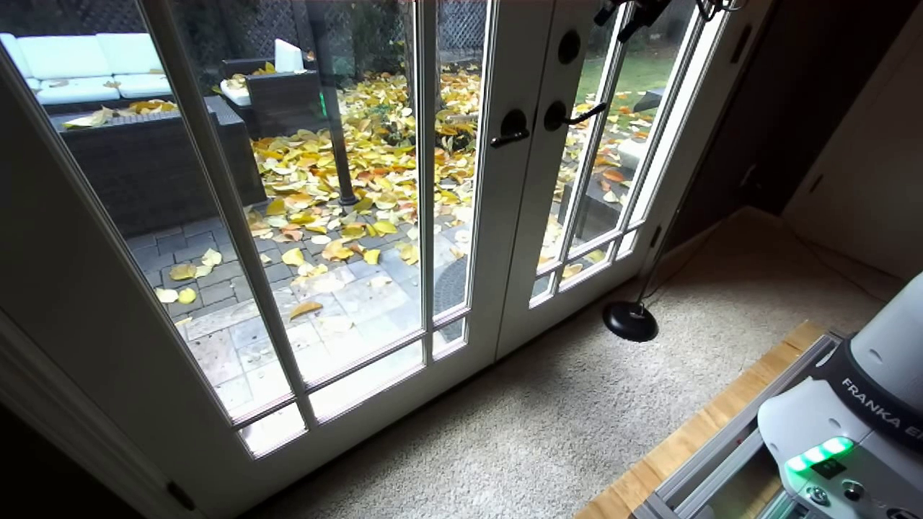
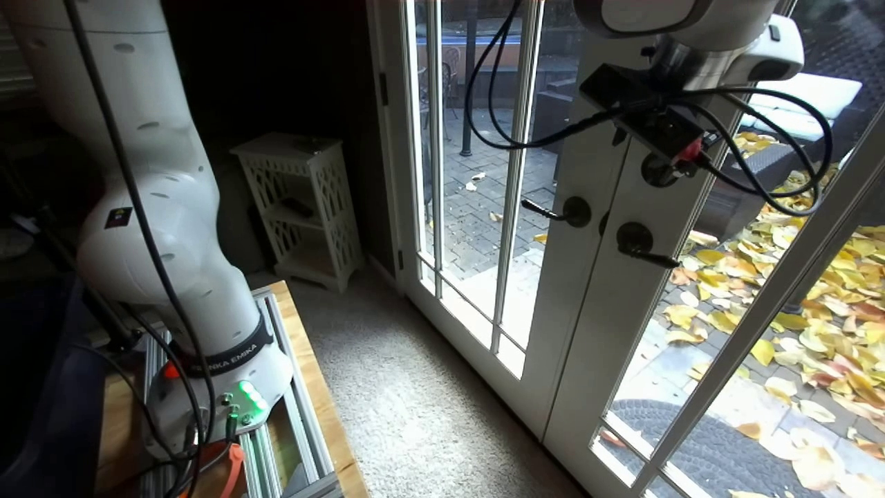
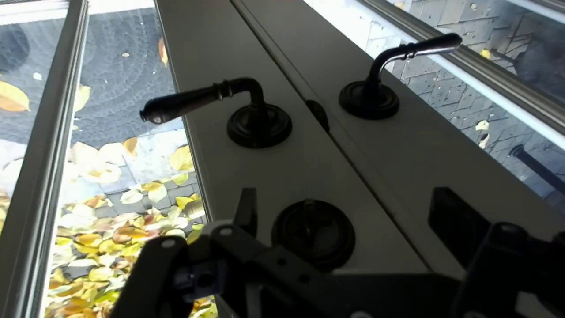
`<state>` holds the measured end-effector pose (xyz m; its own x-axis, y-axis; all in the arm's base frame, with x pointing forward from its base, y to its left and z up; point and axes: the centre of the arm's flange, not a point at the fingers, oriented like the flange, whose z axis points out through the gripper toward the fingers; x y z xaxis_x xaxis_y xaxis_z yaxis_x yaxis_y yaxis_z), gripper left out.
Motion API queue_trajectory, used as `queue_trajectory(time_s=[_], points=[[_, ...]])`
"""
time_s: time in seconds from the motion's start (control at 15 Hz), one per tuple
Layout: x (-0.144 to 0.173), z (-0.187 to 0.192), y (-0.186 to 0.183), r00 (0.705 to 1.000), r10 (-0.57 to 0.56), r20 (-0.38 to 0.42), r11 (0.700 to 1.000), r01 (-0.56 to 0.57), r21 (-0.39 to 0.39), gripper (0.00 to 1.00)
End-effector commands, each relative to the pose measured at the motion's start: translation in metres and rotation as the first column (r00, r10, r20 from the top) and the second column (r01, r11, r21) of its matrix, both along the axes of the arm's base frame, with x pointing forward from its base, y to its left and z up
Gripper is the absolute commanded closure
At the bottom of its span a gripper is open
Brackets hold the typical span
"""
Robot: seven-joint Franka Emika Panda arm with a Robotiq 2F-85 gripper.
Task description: Turn the lock on the right door.
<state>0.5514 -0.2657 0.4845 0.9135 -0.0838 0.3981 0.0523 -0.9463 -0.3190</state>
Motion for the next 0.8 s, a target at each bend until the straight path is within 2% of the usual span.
queue_trajectory(time_s=[0.0, 0.4, 0.47, 0.73], points=[[0.005, -0.001, -0.001, 1.000, 0.002, 0.009, 1.000, -0.002, 0.004, 0.00], [0.011, 0.001, -0.003, 1.000, 0.003, 0.018, 1.000, -0.003, 0.003, 0.00], [0.015, -0.002, -0.004, 1.000, 0.006, 0.012, 1.000, -0.006, 0.026, 0.00], [0.037, -0.019, -0.005, 1.000, 0.025, 0.014, 0.999, -0.025, 0.022, 0.00]])
